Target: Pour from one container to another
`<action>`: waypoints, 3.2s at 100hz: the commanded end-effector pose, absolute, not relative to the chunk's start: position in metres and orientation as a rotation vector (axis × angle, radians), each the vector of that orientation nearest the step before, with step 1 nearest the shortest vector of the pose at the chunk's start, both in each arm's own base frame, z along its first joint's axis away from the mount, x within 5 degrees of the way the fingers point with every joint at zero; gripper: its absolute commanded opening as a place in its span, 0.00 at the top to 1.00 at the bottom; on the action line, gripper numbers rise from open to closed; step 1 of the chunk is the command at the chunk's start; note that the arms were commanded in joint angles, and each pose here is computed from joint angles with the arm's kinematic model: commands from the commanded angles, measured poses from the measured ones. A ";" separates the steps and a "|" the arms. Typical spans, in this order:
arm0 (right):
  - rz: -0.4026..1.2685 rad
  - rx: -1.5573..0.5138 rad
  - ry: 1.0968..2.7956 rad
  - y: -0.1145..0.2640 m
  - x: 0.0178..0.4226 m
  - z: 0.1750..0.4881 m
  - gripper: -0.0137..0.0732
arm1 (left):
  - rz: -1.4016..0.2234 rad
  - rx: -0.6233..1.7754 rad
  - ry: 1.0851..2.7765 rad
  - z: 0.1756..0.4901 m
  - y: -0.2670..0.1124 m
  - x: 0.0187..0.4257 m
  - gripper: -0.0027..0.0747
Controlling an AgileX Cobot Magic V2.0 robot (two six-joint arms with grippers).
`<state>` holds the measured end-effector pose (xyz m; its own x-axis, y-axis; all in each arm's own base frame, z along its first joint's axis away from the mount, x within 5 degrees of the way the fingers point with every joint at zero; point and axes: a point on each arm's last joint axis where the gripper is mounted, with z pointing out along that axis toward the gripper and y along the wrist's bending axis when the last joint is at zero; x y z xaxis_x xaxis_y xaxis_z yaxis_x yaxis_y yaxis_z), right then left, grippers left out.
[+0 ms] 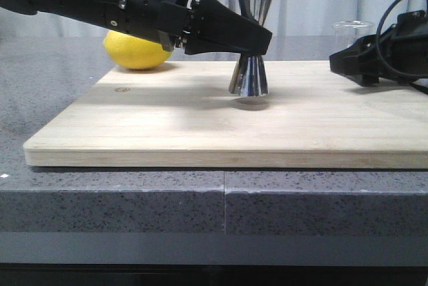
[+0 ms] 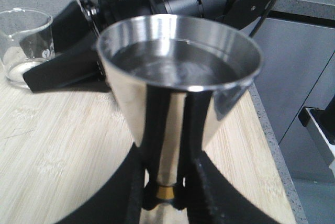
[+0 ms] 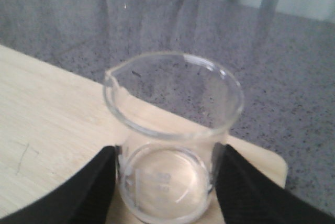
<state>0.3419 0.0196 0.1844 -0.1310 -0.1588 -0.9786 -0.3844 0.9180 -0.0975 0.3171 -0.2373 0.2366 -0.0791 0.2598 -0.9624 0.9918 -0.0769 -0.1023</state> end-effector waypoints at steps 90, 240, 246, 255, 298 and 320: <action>0.246 -0.348 1.522 0.020 0.333 0.239 0.22 | -1.316 1.390 1.265 0.274 -0.239 0.306 0.99; 0.206 -0.353 1.130 0.025 0.245 0.373 0.23 | -1.200 1.280 1.246 0.278 -0.204 0.333 0.99; 0.206 -0.353 1.130 0.025 0.245 0.373 0.23 | -1.195 1.280 1.238 0.279 -0.204 0.333 0.99; 0.206 -0.353 1.130 0.025 0.245 0.373 0.23 | -1.186 1.283 1.227 0.279 -0.204 0.333 0.99; 0.206 -0.353 1.130 0.025 0.245 0.373 0.23 | -1.177 1.269 1.204 0.280 -0.205 0.334 0.99; 0.206 -0.353 1.130 0.025 0.245 0.373 0.23 | -1.179 1.247 1.210 0.269 -0.203 0.330 0.99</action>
